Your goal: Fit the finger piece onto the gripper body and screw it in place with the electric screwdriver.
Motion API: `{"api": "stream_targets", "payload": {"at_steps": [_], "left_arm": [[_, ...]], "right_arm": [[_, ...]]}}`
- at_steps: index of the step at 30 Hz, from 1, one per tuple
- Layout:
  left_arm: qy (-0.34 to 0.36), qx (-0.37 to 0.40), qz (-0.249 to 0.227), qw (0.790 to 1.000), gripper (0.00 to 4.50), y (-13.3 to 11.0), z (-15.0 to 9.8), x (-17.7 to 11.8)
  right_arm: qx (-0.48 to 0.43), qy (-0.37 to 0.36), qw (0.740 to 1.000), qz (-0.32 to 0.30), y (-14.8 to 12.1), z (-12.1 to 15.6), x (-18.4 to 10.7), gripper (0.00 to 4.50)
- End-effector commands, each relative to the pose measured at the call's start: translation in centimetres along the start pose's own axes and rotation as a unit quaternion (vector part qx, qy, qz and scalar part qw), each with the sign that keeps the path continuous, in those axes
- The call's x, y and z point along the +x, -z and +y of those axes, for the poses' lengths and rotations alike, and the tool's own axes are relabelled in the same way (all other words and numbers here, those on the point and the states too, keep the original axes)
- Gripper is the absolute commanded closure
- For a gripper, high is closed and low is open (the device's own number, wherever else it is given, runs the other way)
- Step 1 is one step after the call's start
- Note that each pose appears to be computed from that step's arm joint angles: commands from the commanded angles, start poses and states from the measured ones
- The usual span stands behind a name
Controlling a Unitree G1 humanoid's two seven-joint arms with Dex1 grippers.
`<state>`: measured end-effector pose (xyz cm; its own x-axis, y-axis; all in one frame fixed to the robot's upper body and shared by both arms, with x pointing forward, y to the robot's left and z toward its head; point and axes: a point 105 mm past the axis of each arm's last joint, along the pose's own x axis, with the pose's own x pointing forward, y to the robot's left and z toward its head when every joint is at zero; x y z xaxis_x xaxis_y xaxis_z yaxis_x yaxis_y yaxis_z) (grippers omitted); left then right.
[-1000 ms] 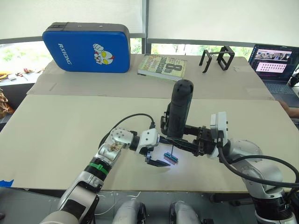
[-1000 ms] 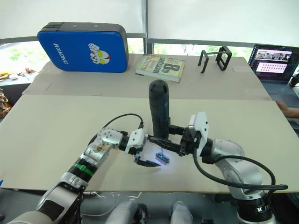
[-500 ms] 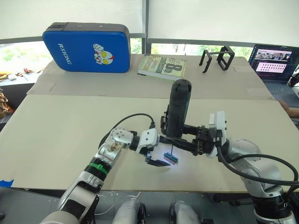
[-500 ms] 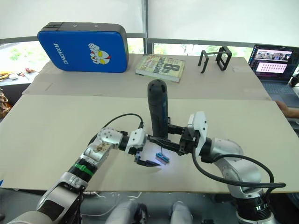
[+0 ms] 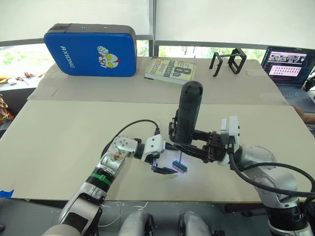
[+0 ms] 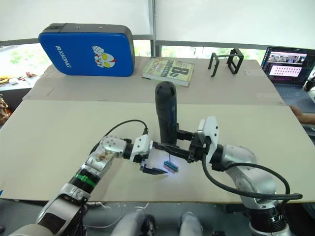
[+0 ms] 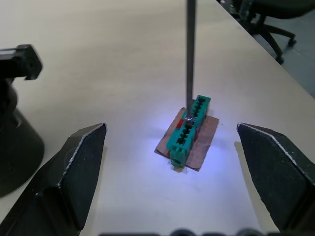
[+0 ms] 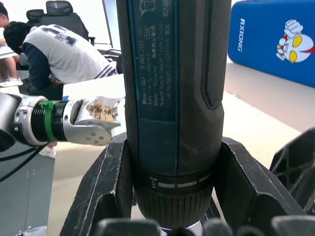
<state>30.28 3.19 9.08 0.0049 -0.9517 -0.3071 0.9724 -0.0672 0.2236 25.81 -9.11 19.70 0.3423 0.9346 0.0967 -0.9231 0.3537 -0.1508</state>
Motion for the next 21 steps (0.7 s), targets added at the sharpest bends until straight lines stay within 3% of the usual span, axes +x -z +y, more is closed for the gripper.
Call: {"api": "stream_targets", "payload": {"at_steps": [1, 6, 10, 21], "left_arm": [[-0.036, 0.004, -0.029, 0.999, 0.0, -1.8, 0.4, -1.2], [-0.081, -0.018, -0.037, 0.996, 0.0, -2.2, 0.8, -2.8], [-0.161, -0.049, -0.044, 0.985, 0.0, -2.1, 2.8, -3.0], [-0.257, -0.075, -0.016, 0.963, 0.0, -0.4, 6.3, 1.0]], "right_arm": [[-0.041, -0.008, 0.998, -0.037, -3.4, 0.3, -0.1, 2.58], [-0.045, -0.011, 0.998, -0.039, -4.6, 0.4, -0.2, 2.58], [-0.048, -0.009, 0.998, -0.042, -5.6, 0.4, -0.3, 2.58], [-0.048, 0.009, 0.998, -0.026, -5.6, -0.1, -1.2, 2.58]]}}
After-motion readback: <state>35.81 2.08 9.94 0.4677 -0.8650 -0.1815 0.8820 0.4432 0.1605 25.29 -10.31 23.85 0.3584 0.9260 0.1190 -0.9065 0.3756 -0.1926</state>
